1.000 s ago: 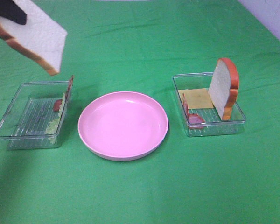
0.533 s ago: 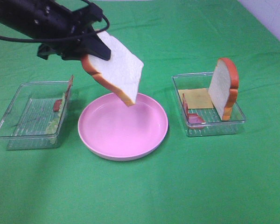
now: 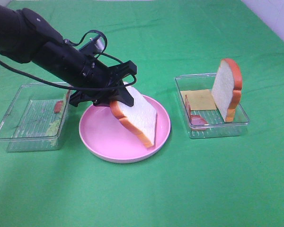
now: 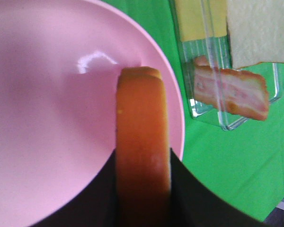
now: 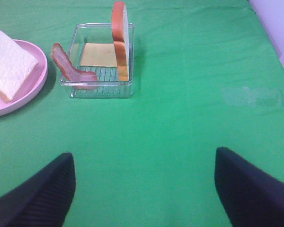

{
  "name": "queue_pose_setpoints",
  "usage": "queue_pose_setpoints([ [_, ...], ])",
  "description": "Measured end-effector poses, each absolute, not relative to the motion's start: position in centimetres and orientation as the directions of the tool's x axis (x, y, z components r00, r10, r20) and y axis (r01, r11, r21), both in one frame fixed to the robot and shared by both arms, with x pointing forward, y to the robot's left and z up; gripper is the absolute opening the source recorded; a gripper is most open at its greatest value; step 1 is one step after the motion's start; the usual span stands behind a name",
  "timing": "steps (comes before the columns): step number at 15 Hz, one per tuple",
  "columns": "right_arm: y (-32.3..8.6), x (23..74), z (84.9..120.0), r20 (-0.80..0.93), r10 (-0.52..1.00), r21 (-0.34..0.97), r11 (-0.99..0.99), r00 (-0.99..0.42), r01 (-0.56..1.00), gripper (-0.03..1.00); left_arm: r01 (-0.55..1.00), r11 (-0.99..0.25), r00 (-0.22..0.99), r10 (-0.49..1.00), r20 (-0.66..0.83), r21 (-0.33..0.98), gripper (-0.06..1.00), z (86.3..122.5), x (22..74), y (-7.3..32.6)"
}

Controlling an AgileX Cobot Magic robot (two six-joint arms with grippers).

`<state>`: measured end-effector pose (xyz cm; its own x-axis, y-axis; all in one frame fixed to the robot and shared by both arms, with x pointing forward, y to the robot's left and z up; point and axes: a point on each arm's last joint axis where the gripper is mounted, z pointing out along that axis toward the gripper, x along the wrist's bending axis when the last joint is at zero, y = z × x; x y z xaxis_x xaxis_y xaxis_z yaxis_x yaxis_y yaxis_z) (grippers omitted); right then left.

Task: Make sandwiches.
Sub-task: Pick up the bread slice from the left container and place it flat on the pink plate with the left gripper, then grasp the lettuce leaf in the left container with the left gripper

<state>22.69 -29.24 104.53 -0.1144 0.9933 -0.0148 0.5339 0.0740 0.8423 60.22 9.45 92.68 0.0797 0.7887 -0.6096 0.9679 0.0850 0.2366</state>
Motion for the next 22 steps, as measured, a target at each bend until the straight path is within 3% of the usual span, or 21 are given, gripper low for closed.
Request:
queue_pose_setpoints([
  [1,-29.2,22.7,104.5,-0.015,0.993,0.842,0.074,-0.114,0.534,0.76,0.970,0.087,0.072,0.791,-0.607,0.228,0.21,92.2,60.3,9.4],
  [5,-29.2,22.7,104.5,-0.015,0.993,0.842,0.074,-0.114,0.534,0.76,0.967,0.046,0.112,0.810,-0.576,0.252,0.67,92.1,60.5,9.5],
  [7,-29.2,22.7,104.5,-0.014,0.993,0.842,0.074,-0.115,0.534,0.76,0.942,-0.023,0.206,0.828,-0.521,0.336,0.79,94.0,60.8,9.8],
  [11,-29.2,22.7,104.5,-0.014,0.993,0.842,0.074,-0.115,0.534,0.76,0.901,-0.060,0.269,0.854,-0.445,0.430,0.81,98.7,60.7,10.5],
  [15,-29.2,22.7,104.5,-0.011,0.993,0.842,0.072,-0.117,0.534,0.76,0.902,-0.107,0.275,0.889,-0.366,0.419,0.81,101.5,60.2,11.4],
  [17,-29.2,22.7,104.5,-0.011,0.993,0.843,0.072,-0.117,0.534,0.76,0.930,-0.125,0.229,0.933,-0.278,0.346,0.81,103.1,59.6,12.5],
  [22,-29.2,22.7,104.5,-0.011,0.993,0.843,0.072,-0.117,0.534,0.76,0.973,-0.123,0.135,0.990,-0.050,0.193,0.81,102.5,58.8,14.8],
])
